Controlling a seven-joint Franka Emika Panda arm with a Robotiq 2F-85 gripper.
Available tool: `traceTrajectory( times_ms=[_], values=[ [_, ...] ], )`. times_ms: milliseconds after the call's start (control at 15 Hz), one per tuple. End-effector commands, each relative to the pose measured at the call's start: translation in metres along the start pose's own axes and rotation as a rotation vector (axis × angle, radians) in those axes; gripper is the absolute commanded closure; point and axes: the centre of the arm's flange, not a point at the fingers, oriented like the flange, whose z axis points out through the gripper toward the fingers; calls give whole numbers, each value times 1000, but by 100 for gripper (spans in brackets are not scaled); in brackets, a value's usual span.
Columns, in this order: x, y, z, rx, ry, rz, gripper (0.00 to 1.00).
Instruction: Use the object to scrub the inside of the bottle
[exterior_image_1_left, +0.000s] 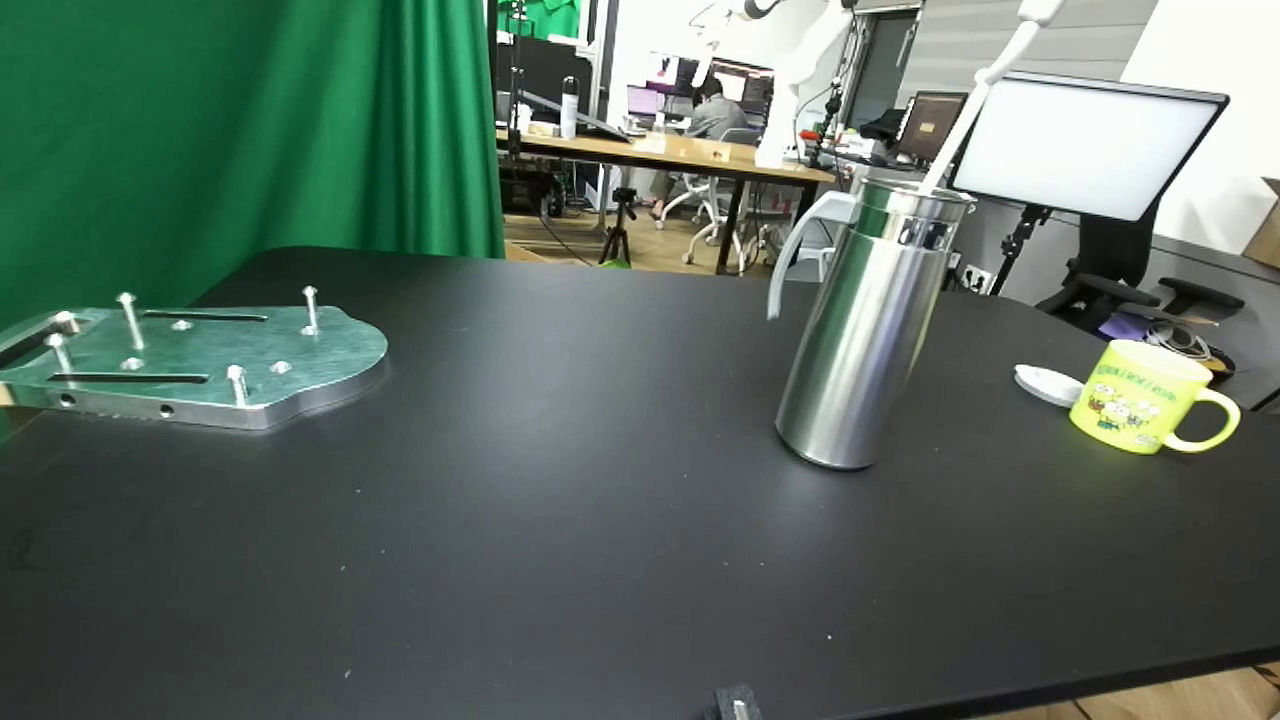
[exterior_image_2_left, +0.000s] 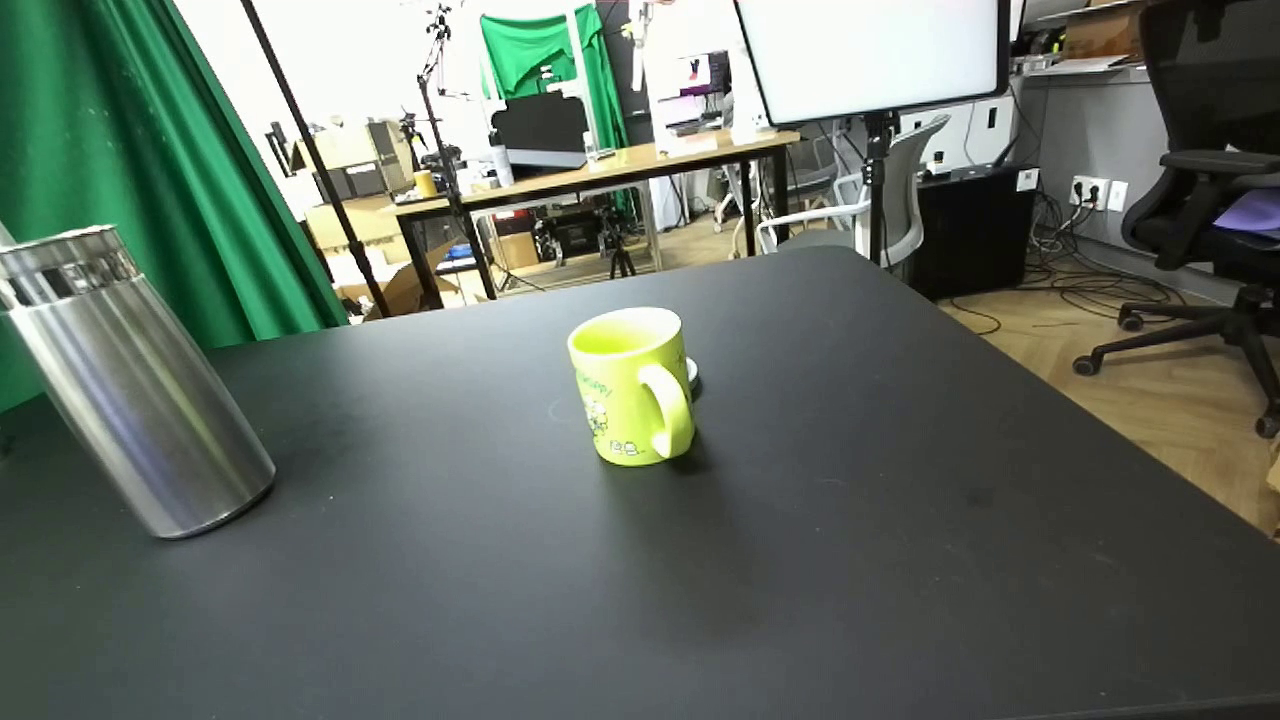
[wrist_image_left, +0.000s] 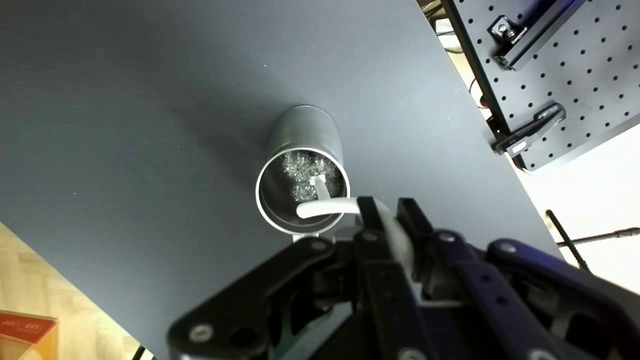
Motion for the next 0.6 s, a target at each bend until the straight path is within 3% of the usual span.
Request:
traceTrajectory(
  times_ms=[0, 200, 533],
  values=[
    [-20, 34, -1, 89, 46, -34, 96],
    [-33, 56, 21, 150, 65, -65, 96],
    [-27, 70, 68, 238, 10, -91, 96]
  ],
)
